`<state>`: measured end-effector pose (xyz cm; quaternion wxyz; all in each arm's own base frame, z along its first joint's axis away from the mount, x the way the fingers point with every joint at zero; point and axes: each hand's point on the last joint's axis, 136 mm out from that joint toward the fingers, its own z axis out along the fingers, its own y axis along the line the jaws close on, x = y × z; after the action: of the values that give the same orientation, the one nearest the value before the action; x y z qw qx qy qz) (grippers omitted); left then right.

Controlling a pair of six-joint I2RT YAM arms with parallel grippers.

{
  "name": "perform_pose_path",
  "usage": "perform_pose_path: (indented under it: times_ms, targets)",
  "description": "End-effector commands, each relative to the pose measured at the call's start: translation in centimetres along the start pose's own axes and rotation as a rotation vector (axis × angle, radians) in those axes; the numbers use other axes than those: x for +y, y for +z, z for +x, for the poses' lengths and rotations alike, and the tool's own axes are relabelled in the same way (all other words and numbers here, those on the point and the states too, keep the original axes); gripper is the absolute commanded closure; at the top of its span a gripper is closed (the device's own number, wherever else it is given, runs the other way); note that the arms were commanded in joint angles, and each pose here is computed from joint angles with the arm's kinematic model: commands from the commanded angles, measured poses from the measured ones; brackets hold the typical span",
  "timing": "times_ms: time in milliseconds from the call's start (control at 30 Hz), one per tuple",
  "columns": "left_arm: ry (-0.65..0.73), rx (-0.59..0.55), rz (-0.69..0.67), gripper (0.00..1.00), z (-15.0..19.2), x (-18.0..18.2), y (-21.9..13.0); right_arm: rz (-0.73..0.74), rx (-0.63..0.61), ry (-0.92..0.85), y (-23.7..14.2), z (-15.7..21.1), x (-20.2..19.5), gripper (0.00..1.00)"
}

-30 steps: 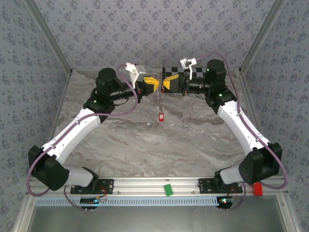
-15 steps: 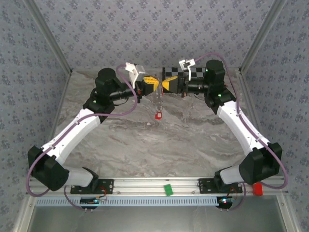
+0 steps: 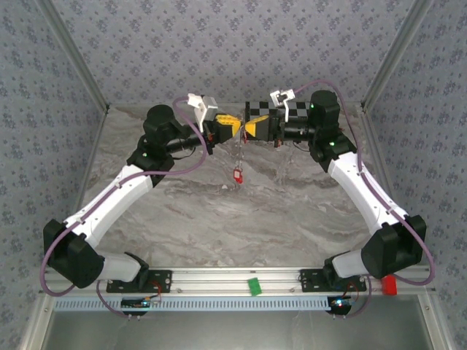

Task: Put the keys on the keyring

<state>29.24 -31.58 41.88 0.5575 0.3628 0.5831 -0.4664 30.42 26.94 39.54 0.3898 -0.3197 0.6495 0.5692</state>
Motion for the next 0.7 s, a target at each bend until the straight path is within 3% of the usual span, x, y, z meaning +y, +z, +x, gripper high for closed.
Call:
perform_pose_path:
  times_ms: [0,467,667]
  targets:
    - [0.056,-0.139,0.029,1.0,-4.2,-1.4,-0.8,-0.03,0.028,0.015,0.3,0.8,0.3,0.99]
    - [-0.025,-0.167,0.084,1.0,-3.7,-2.0,-0.1,-0.028,0.017,0.002,0.5,0.4,0.4,0.98]
    - [-0.021,-0.159,0.069,1.0,-3.4,-1.8,-0.2,-0.002,0.009,-0.01,0.1,0.3,0.2,0.81]
